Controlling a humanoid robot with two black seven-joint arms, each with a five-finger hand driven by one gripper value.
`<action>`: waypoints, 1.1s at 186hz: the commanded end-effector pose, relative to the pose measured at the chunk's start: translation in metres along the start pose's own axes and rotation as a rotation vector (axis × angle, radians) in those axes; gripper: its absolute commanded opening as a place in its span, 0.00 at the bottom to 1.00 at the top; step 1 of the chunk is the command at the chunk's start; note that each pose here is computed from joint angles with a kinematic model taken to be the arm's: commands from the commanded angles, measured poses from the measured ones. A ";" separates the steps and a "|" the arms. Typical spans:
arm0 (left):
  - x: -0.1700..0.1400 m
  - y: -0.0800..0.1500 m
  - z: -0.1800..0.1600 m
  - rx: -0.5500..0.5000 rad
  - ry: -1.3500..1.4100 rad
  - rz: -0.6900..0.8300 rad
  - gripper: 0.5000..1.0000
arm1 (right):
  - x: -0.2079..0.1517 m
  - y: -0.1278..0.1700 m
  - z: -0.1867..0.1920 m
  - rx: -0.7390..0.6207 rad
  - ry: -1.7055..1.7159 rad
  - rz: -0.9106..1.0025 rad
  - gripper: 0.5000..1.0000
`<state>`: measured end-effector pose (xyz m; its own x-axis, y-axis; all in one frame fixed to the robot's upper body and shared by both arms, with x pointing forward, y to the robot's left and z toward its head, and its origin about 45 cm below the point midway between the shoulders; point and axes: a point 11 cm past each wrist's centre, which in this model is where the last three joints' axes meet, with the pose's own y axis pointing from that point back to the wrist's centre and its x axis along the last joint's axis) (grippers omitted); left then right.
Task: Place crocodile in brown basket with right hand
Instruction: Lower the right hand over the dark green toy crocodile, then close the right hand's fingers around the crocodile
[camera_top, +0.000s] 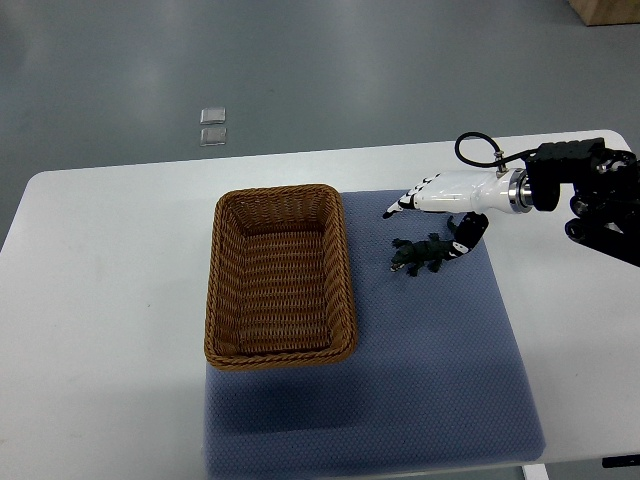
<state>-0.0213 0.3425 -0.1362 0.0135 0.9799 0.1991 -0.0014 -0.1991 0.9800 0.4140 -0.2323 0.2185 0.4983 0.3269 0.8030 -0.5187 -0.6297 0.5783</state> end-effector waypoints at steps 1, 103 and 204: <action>0.000 0.000 0.000 0.000 0.000 -0.001 1.00 | -0.001 -0.001 -0.002 0.011 0.044 -0.015 0.84; 0.000 0.000 0.000 0.000 0.000 -0.001 1.00 | -0.021 -0.015 -0.005 0.038 0.186 -0.060 0.83; 0.000 0.000 0.000 0.000 0.000 -0.001 1.00 | -0.031 -0.016 0.011 -0.004 0.278 -0.076 0.79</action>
<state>-0.0213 0.3426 -0.1362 0.0132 0.9798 0.1994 -0.0015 -0.1994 0.9799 0.4138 -0.2417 0.1830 0.3368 0.5545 0.7609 -0.4887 -0.5878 0.6447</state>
